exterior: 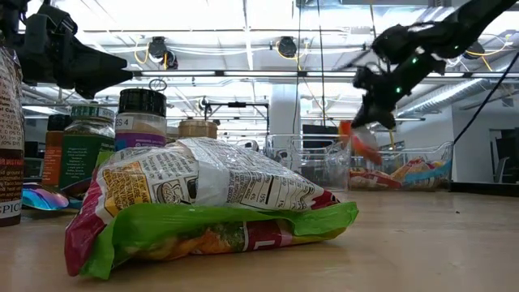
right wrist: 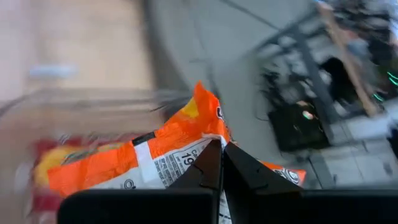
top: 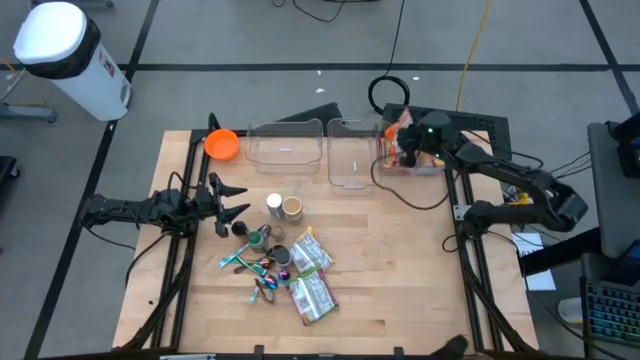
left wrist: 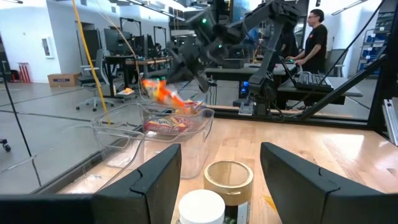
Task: Pick & Place Food Item
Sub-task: Put the orange noodle pack into the right transparent bin
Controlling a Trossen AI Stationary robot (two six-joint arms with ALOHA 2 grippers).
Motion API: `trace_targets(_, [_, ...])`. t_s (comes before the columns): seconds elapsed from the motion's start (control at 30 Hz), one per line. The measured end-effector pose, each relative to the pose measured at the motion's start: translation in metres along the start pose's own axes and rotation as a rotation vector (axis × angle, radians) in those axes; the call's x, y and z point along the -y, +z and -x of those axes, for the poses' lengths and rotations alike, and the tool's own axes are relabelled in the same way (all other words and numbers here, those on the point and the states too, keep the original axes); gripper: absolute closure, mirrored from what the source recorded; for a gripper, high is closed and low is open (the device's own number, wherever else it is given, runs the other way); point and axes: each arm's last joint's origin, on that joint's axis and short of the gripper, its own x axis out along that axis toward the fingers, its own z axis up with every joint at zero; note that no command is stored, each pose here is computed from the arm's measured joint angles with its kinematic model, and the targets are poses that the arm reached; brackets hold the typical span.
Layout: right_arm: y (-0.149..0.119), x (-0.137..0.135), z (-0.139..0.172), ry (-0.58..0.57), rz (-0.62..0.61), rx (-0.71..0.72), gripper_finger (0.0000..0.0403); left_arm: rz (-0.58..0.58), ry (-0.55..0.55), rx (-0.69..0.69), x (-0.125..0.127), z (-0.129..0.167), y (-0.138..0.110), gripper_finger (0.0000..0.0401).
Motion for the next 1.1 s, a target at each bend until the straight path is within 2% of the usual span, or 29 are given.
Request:
trace_targets(0.17, [0.002, -0.022, -0.012, 0.168, 0.112, 0.014, 0.0403, 0.0, 0.0, 0.0, 0.0, 0.0, 0.0, 0.0173])
trace_targets(0.3, [0.008, -0.033, -0.016, 0.2, 0.25, 0.018, 0.0403, 0.0, 0.0, 0.0, 0.0, 0.0, 0.0, 0.0173])
trace_targets(0.5, [0.017, -0.042, -0.014, 0.225, 0.269, 0.049, 0.0403, 0.0, 0.0, 0.0, 0.0, 0.0, 0.0, 0.0173])
trace_targets(0.63, [0.022, -0.043, -0.013, 0.216, 0.136, 0.064, 0.0401, 0.0, 0.0, 0.0, 0.0, 0.0, 0.0, 0.0173])
trace_targets(0.77, [0.022, -0.043, -0.013, 0.22, 0.013, 0.052, 0.0381, 0.0, 0.0, 0.0, 0.0, 0.0, 0.0, 0.0173])
trace_targets(0.93, [0.022, -0.043, -0.013, 0.219, -0.086, 0.039, 0.0333, 0.0, 0.0, 0.0, 0.0, 0.0, 0.0, 0.0173])
trace_targets(1.1, [0.021, -0.042, -0.014, 0.171, -0.223, -0.012, 0.0278, 0.0, 0.0, 0.0, 0.0, 0.0, 0.0, 0.0173])
